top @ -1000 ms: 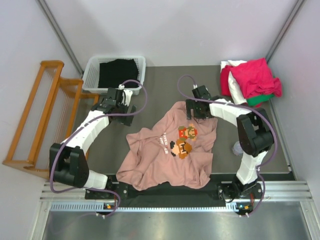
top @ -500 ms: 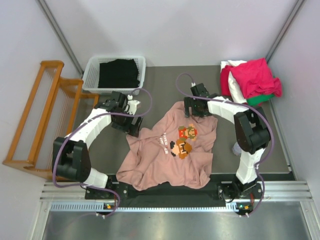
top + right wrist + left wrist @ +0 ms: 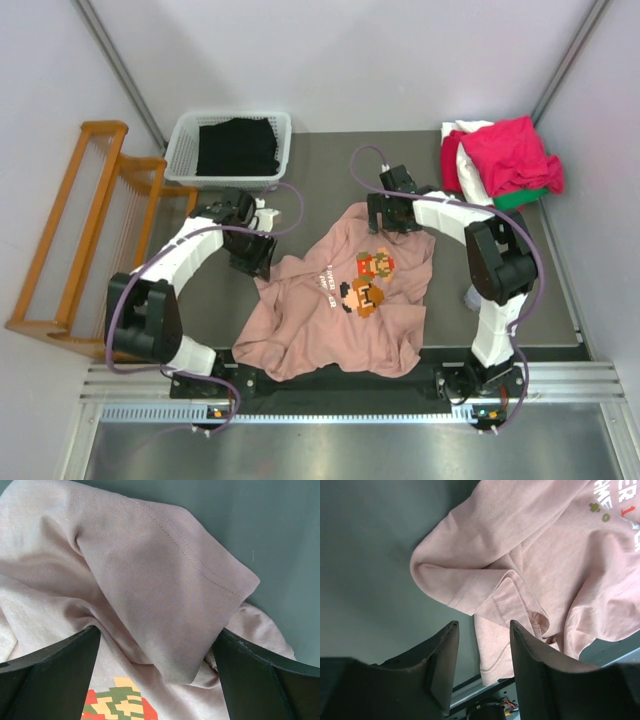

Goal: Fold and stack the t-shirts
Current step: Flatten the tshirt out

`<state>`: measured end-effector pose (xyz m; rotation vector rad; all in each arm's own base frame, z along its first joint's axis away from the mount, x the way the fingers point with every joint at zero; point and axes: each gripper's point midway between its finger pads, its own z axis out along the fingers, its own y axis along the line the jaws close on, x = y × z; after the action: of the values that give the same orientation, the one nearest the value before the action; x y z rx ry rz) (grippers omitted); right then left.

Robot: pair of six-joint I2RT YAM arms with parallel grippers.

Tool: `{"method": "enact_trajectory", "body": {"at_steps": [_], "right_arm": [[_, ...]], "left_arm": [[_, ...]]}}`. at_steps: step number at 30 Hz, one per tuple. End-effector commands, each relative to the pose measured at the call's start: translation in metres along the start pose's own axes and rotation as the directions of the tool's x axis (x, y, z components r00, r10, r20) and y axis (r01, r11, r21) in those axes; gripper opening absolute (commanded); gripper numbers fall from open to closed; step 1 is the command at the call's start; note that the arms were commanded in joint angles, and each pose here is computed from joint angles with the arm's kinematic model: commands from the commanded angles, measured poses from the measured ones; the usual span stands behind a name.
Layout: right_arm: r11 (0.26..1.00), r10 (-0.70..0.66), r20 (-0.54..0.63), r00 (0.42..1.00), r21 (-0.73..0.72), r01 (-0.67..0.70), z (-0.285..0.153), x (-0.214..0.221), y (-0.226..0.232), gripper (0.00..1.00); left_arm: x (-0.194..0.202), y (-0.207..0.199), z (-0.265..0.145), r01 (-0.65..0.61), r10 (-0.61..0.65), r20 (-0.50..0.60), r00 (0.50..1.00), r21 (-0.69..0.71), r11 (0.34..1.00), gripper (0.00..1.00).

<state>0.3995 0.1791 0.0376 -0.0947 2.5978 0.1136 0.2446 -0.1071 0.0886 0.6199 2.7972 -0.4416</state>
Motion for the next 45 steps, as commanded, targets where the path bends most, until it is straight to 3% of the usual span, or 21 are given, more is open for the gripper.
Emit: {"method": "enact_trajectory", "body": {"at_steps": [1,7,18,20,21,23,31,34,39,41,45], "right_arm": [[1.000,0.020,0.068,0.997,-0.014,-0.019,-0.006,-0.028,0.005,0.91],[1.000,0.018,0.070,0.997,-0.010,-0.018,-0.008,-0.028,0.004,0.91],[1.000,0.015,0.063,0.998,-0.014,-0.014,-0.006,-0.024,0.003,0.91],[1.000,0.016,0.064,0.998,-0.016,-0.015,-0.007,-0.024,0.004,0.91],[1.000,0.015,0.067,0.998,-0.017,-0.014,-0.008,-0.024,0.004,0.91],[1.000,0.014,0.067,0.998,-0.017,-0.013,-0.008,-0.023,0.004,0.91],[1.000,0.017,0.076,0.997,-0.020,-0.015,-0.012,-0.026,0.004,0.90],[1.000,0.017,0.079,0.997,-0.025,-0.015,-0.013,-0.027,0.005,0.90],[0.999,0.015,0.070,0.997,-0.041,-0.013,-0.012,-0.025,0.008,0.90],[0.999,0.017,0.070,0.997,-0.046,-0.014,-0.012,-0.026,0.009,0.90],[0.999,0.022,0.073,0.997,-0.046,-0.018,-0.012,-0.027,0.008,0.90]], "left_arm": [[0.008,-0.006,0.013,0.045,-0.040,-0.086,0.995,0.054,0.998,0.51],[0.020,-0.003,0.035,0.082,-0.067,-0.190,0.980,0.073,0.994,0.51],[0.011,0.003,0.028,0.081,-0.077,-0.126,0.989,0.034,0.996,0.52],[0.013,0.004,0.033,0.087,-0.081,-0.142,0.987,0.034,0.996,0.42],[0.014,0.005,0.035,0.086,-0.080,-0.145,0.986,0.033,0.996,0.28],[0.018,0.007,0.041,0.093,-0.086,-0.167,0.982,0.030,0.995,0.21],[0.014,0.011,0.050,0.099,-0.093,-0.191,0.977,0.025,0.995,0.18],[0.013,0.011,0.046,0.094,-0.088,-0.187,0.978,0.021,0.995,0.30],[0.004,0.014,0.030,0.076,-0.078,-0.130,0.988,-0.016,0.997,0.79],[0.002,0.013,0.026,0.073,-0.075,-0.114,0.991,-0.019,0.997,0.81],[0.006,0.011,0.033,0.086,-0.085,-0.138,0.987,0.001,0.996,0.72]]}}
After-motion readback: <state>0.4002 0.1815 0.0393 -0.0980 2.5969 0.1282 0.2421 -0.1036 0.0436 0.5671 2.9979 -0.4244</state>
